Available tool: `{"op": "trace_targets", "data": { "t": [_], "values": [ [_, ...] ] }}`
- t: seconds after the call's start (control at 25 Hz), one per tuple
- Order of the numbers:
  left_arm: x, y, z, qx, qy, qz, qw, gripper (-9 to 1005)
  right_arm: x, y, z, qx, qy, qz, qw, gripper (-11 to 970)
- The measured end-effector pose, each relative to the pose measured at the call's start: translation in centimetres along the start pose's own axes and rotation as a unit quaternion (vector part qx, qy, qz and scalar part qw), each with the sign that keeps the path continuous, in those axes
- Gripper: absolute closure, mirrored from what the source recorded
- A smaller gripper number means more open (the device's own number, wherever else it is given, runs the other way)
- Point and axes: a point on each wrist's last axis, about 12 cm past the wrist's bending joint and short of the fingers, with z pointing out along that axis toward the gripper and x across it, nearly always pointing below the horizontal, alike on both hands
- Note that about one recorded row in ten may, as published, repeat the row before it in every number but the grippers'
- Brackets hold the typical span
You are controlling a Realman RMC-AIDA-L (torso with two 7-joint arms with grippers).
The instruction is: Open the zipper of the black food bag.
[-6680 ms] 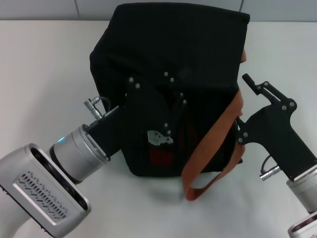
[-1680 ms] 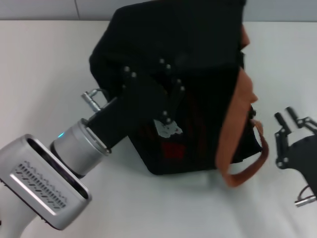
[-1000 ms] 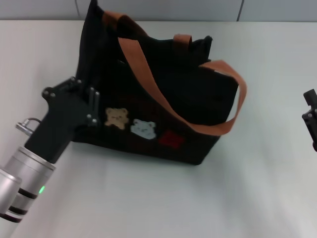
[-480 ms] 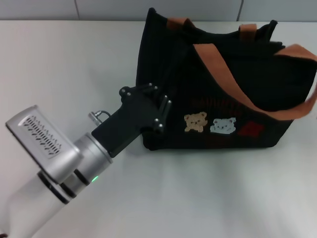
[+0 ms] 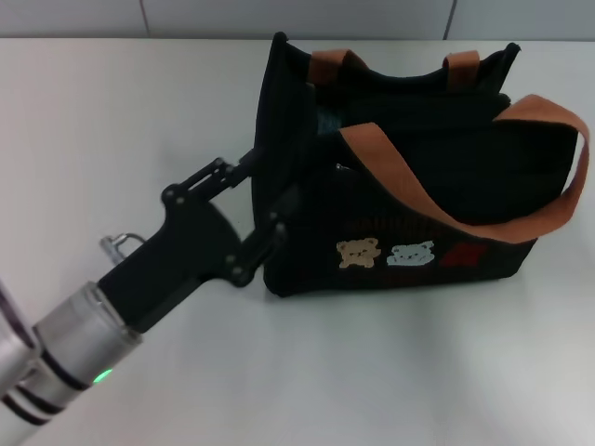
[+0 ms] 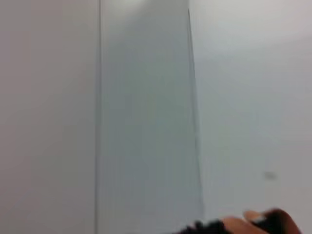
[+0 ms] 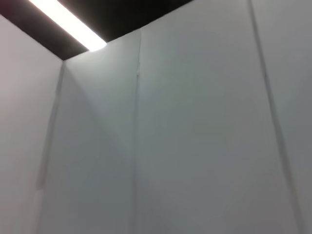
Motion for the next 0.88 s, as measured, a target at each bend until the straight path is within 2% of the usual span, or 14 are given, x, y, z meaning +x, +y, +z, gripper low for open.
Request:
{"op": "trace_targets", "data": {
  "t": [0.12, 0.2, 0.24, 0.36, 0.44, 0.52, 0.6, 0.88],
  "values": [
    [-0.4, 1.1, -1.5, 0.056, 0.021, -0.009, 0.998, 564, -0.5, -1.2, 0.4, -0.084, 0.040, 0.046, 0.995, 133],
    [-0.8, 1.8, -2.4, 0.116, 0.044, -0.021, 0.992, 486, -0.6, -1.6, 0.7, -0.154, 0.081, 0.075, 0.982, 127],
    [-1.2, 2.1, -2.8, 0.165, 0.062, -0.036, 0.984, 447, -0.7, -1.7, 0.8, -0.185, 0.102, 0.087, 0.974, 127],
    [-1.7, 2.8, -2.7, 0.249, 0.110, -0.079, 0.959, 319, -0.8, -2.3, 1.7, -0.280, 0.182, 0.138, 0.932, 128],
    [-1.8, 3.1, -2.4, 0.274, 0.136, -0.099, 0.947, 234, -0.6, -2.6, 2.6, -0.318, 0.225, 0.162, 0.907, 128],
    [-1.7, 3.0, -2.1, 0.287, 0.147, -0.100, 0.941, 226, -0.2, -2.6, 3.1, -0.335, 0.245, 0.167, 0.894, 128],
    [-1.7, 3.0, -2.0, 0.292, 0.150, -0.102, 0.939, 218, 0.1, -2.6, 3.4, -0.338, 0.256, 0.167, 0.890, 127],
    [-1.7, 2.9, -2.0, 0.293, 0.150, -0.103, 0.939, 189, 0.5, -2.8, 3.8, -0.330, 0.265, 0.163, 0.891, 128]
  ]
}}
